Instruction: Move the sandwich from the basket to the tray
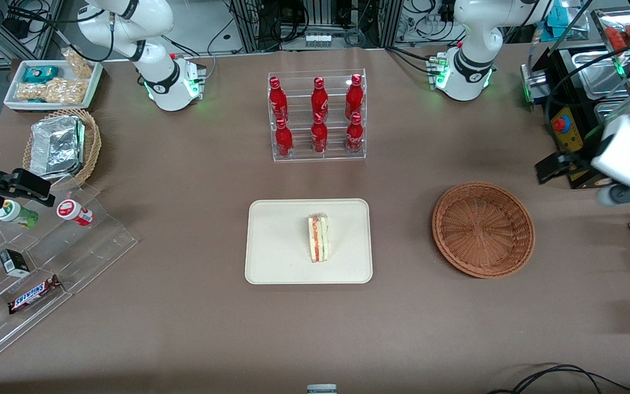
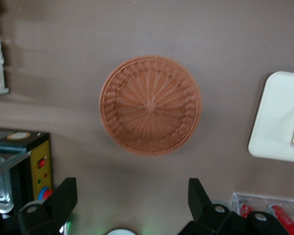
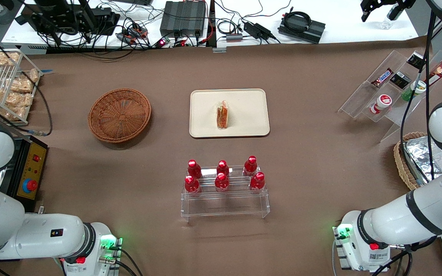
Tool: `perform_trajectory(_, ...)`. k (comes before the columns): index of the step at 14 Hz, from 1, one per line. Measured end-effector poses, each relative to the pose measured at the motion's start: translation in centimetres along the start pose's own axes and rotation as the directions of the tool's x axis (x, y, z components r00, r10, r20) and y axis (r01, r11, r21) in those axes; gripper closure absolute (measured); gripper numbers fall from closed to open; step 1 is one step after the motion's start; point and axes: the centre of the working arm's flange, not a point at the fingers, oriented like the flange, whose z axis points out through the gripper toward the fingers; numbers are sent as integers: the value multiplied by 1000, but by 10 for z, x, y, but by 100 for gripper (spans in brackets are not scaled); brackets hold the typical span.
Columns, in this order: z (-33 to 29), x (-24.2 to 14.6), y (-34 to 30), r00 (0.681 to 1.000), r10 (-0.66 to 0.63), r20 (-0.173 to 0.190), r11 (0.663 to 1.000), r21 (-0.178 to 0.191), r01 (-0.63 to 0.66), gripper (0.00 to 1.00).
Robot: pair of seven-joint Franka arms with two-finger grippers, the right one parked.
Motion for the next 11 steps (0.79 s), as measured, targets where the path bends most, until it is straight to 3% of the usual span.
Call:
perform_trajectory(5,-2,-39,-10,1000,12,23,1000,21,-12,0)
perform_trajectory(11,-2,-46,-8,999,17,44,999,26,-18,0)
